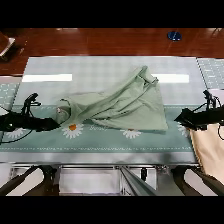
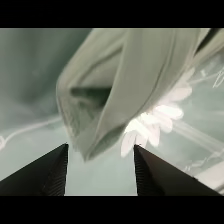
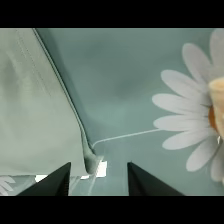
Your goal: Fold the shirts.
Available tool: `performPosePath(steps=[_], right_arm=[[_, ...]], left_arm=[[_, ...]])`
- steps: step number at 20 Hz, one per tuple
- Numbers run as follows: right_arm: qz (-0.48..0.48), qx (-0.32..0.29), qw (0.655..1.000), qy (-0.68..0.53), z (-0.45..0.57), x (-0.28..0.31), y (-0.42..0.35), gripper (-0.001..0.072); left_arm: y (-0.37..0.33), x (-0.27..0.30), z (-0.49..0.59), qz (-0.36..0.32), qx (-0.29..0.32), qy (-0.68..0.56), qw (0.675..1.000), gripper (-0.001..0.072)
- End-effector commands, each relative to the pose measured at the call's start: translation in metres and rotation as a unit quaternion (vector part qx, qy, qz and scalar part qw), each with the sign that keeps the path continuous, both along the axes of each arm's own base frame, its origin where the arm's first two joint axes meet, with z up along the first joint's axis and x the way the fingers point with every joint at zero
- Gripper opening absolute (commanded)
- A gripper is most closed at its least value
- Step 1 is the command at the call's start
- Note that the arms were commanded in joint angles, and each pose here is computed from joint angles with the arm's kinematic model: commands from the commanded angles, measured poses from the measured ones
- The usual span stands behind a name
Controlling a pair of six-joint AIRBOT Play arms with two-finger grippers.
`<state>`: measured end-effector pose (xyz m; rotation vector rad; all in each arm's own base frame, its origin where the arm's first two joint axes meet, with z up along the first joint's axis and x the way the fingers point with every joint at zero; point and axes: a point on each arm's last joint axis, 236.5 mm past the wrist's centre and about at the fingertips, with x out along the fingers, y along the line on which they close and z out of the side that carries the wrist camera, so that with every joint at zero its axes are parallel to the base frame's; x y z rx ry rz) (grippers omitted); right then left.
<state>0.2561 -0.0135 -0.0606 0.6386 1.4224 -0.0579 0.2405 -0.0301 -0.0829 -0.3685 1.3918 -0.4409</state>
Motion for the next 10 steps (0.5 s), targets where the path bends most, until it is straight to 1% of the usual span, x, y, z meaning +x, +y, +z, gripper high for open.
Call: performPosePath(steps=[1, 4, 5, 6, 7, 10], right_arm=[[-0.003, 0.013, 1.000, -0.001, -0.002, -0.002, 0.006, 0.0410], [-0.005, 0.011, 1.000, -0.003, -0.002, -0.001, 0.005, 0.0410], [-0.006, 0.010, 1.000, -0.004, -0.002, 0.000, 0.005, 0.0410], [-0.008, 0.011, 1.000, -0.003, -0.003, 0.000, 0.005, 0.0409], [-0.009, 0.013, 1.000, 0.001, -0.004, -0.001, 0.005, 0.0409], [-0.005, 0.040, 0.998, 0.043, -0.019, -0.010, 0.013, 0.0410]], left_arm=[[-0.010, 0.016, -0.009, -0.004, 0.004, -0.020, 1.000, 0.0506], [-0.032, 0.002, -0.021, -0.046, -0.012, 0.016, 0.999, 0.0500], [-0.039, -0.004, -0.025, -0.059, -0.018, 0.032, 0.998, 0.0377], [-0.043, -0.008, -0.028, -0.070, -0.021, 0.040, 0.997, 0.0082], [-0.045, -0.009, -0.029, -0.078, -0.025, 0.040, 0.996, 0.0026], [-0.046, -0.007, -0.024, -0.082, -0.028, 0.038, 0.995, 0.0026]])
